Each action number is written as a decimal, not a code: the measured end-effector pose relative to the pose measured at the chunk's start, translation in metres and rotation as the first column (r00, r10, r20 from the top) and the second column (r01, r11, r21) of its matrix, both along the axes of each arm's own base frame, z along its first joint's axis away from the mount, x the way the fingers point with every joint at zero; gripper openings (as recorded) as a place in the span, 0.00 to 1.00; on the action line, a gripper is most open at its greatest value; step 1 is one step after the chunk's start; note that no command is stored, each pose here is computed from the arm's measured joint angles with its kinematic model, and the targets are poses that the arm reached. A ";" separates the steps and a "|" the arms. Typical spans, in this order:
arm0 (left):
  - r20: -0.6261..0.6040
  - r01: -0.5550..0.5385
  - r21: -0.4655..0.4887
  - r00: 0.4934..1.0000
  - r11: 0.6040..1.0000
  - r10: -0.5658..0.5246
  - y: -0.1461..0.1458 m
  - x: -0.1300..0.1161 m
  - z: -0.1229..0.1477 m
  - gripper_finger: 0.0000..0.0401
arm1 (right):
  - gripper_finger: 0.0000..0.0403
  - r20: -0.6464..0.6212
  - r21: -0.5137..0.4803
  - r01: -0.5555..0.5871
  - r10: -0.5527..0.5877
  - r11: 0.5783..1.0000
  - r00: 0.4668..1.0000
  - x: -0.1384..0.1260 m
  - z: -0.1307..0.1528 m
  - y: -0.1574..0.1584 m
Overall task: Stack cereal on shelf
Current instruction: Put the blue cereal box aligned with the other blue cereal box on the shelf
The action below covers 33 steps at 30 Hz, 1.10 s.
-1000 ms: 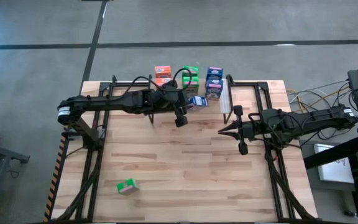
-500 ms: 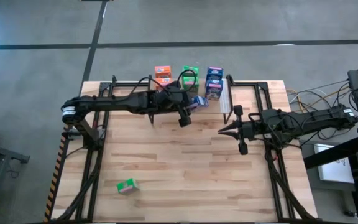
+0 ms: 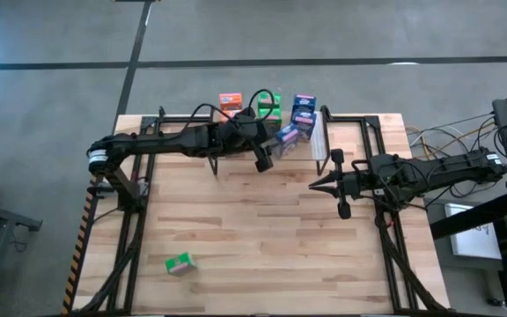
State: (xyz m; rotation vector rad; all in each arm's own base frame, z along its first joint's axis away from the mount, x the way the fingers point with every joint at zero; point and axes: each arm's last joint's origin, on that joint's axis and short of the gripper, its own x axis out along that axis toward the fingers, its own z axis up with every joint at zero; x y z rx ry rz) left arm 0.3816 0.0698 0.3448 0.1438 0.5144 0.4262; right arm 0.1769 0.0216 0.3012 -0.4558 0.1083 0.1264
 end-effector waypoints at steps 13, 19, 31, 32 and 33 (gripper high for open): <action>0.017 0.001 0.011 1.000 1.000 -0.002 0.002 0.001 0.007 0.50 | 0.03 -0.001 0.004 0.001 -0.001 1.000 1.000 0.000 0.000 0.000; 0.019 0.002 0.012 1.000 1.000 -0.002 0.002 0.001 0.007 0.55 | 0.03 -0.001 0.003 0.001 -0.001 1.000 1.000 0.000 0.000 0.000; 0.054 0.043 0.017 0.998 0.999 -0.044 -0.017 -0.014 0.027 0.67 | 0.03 -0.002 0.015 0.003 -0.003 1.000 1.000 0.000 0.000 0.000; 0.055 0.054 0.017 0.997 0.998 -0.054 -0.021 -0.016 0.030 0.67 | 0.03 -0.002 0.018 0.003 -0.003 1.000 1.000 0.000 0.000 0.000; 0.049 0.066 0.016 0.997 0.998 -0.066 -0.026 -0.019 0.032 0.67 | 0.03 -0.003 0.022 0.004 -0.004 1.000 1.000 0.000 0.000 0.000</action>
